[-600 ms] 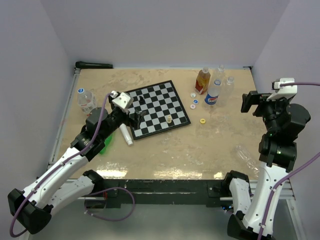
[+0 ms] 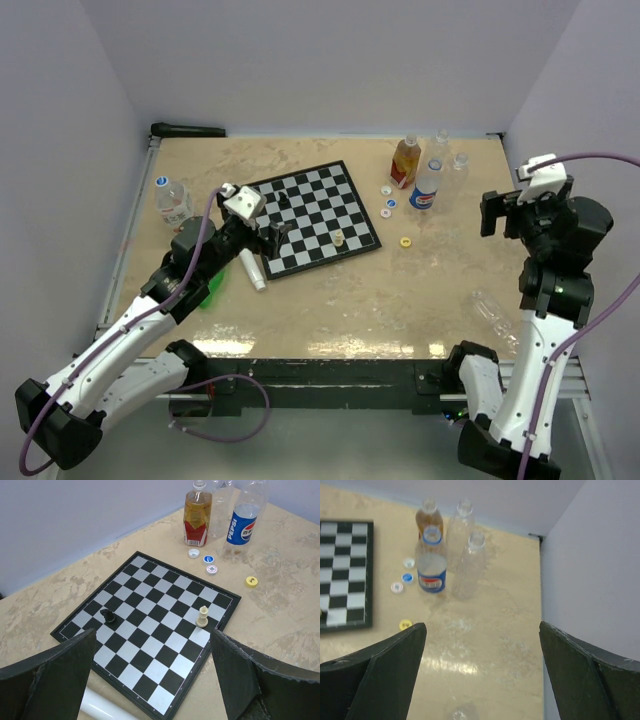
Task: Unscrew the bottle caps
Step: Move the plastic bottle to the center of the board.
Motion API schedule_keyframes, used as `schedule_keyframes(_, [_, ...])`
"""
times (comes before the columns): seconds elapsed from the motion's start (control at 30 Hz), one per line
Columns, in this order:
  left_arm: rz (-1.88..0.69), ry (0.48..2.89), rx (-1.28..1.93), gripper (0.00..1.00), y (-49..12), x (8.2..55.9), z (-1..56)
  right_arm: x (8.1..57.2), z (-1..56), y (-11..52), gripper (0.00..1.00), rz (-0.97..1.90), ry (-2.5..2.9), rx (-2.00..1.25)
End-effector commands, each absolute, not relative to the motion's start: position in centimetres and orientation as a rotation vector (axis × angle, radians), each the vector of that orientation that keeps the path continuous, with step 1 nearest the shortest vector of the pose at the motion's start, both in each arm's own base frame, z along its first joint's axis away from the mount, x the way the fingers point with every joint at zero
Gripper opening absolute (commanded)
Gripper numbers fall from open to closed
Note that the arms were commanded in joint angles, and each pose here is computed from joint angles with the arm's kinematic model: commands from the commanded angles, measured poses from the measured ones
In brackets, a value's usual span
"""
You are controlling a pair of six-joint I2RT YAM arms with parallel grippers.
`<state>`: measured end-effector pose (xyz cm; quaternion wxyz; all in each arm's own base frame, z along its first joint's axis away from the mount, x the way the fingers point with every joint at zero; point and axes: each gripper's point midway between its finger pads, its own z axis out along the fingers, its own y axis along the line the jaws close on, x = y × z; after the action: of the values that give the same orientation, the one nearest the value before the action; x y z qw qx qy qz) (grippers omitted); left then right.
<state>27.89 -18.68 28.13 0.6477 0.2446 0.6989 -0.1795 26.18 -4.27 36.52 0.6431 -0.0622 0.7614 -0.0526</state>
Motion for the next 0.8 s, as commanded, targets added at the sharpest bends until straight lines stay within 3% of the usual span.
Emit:
schedule_keyframes(0.0, [-0.402, 1.539, 0.553, 1.0, -18.6, 28.1, 29.4, 25.4, 31.4, -3.7, 0.98, -0.162, 1.915, -0.507])
schedule_keyframes(0.3, [-0.4, 1.544, 0.556, 1.0, -18.6, 28.1, 29.2, 23.0, 25.1, -4.4, 0.98, -0.192, 2.122, -0.82])
schedule_keyframes(0.77, [-0.4, 1.551, 0.562, 1.0, -18.8, 28.2, 28.8, 19.5, 17.2, -8.0, 0.98, -0.306, 2.427, -0.854])
